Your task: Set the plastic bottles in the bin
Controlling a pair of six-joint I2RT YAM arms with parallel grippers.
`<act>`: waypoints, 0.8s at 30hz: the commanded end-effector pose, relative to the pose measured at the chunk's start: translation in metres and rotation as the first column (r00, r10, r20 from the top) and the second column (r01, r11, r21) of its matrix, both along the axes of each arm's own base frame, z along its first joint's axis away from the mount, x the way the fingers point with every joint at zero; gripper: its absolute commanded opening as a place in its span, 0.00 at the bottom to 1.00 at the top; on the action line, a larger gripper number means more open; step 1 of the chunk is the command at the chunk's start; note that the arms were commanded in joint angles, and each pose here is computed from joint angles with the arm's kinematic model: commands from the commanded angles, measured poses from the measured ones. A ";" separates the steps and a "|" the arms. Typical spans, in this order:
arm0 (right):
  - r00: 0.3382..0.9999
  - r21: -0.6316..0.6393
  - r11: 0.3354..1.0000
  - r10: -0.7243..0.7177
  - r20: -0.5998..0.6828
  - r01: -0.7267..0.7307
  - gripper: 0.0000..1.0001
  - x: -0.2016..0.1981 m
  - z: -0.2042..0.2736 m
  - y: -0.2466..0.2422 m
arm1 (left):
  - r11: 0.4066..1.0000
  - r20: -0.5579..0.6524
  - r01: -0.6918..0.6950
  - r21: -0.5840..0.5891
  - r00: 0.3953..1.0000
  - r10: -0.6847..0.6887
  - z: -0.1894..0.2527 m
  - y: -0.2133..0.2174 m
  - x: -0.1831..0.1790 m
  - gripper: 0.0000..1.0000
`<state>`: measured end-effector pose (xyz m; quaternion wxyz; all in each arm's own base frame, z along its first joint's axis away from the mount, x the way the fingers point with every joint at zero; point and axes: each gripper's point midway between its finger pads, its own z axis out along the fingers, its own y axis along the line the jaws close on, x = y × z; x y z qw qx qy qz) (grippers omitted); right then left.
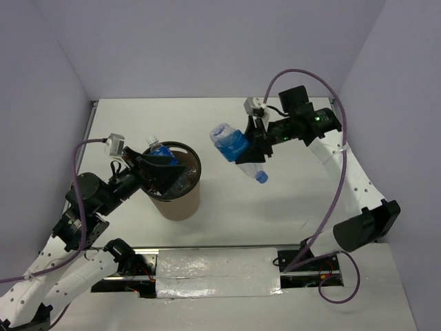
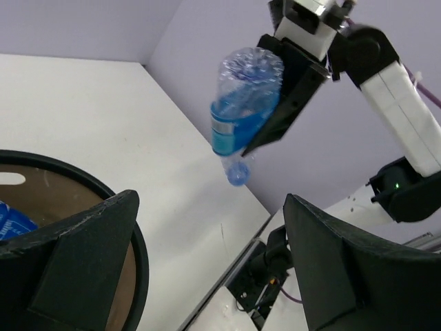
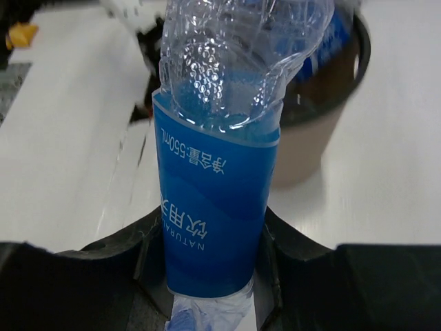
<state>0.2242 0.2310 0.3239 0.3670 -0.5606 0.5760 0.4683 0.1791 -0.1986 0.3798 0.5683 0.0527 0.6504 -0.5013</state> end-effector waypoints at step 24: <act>0.969 0.466 0.884 0.080 -0.233 0.039 0.06 0.049 0.101 0.210 | 0.897 0.081 -0.425 0.123 0.905 0.417 -0.021 0.118 -0.028 1.00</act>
